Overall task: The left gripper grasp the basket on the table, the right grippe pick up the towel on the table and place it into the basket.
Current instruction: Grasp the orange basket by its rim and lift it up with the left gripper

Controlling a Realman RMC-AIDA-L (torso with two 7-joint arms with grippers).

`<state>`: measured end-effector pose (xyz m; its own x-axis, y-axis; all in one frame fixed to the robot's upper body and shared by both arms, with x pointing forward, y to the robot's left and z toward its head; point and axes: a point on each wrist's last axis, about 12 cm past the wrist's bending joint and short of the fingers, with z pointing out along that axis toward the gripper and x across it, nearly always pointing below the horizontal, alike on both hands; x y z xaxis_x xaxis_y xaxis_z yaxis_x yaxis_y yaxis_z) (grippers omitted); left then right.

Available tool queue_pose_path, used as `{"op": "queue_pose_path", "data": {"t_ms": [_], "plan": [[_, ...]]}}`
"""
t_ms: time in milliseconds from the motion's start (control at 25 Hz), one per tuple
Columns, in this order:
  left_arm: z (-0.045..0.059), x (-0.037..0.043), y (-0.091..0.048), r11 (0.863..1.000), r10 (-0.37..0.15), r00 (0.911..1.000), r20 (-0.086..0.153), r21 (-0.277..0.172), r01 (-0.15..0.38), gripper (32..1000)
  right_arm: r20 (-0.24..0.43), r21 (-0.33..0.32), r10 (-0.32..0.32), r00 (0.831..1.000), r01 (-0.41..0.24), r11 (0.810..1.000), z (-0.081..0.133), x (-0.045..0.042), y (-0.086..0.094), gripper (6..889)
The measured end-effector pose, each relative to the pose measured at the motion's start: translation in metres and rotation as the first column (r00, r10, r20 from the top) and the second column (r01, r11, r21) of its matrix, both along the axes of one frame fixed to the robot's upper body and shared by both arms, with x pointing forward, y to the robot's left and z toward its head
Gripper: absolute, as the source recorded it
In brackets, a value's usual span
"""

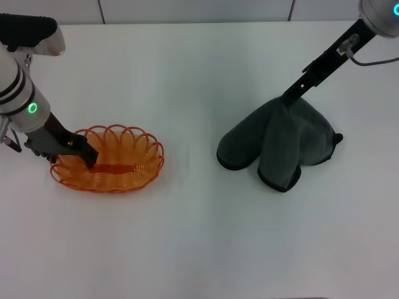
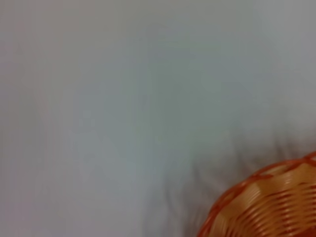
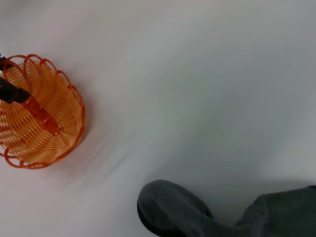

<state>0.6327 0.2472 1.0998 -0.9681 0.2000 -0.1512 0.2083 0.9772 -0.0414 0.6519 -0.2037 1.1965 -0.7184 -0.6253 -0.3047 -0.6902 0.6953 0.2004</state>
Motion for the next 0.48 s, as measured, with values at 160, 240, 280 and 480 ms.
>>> {"op": "queue_pose_path", "data": {"t_ms": [160,240,280,480], "plan": [[-0.0004,-0.0002,0.0001,1.000,0.004,1.0000,-0.001,-0.001,-0.004,841,0.000,0.000,-0.001,1.000,0.001,1.000,-0.0002,-0.0001,-0.0004,845],[-0.0028,-0.0018,0.0000,0.999,0.027,0.9996,-0.004,-0.029,-0.027,827,0.000,0.000,-0.001,1.000,0.001,1.000,-0.0002,-0.0001,-0.0004,845],[-0.0029,-0.0019,-0.0001,0.999,0.028,0.9996,-0.005,-0.031,-0.028,803,-0.001,0.001,-0.001,1.000,0.001,1.000,-0.0003,-0.0002,-0.0006,845],[-0.0027,-0.0020,-0.0018,0.998,0.023,0.9997,-0.004,-0.058,-0.023,683,-0.005,0.000,-0.005,1.000,0.005,1.000,-0.0020,-0.0010,-0.0023,845]]}}
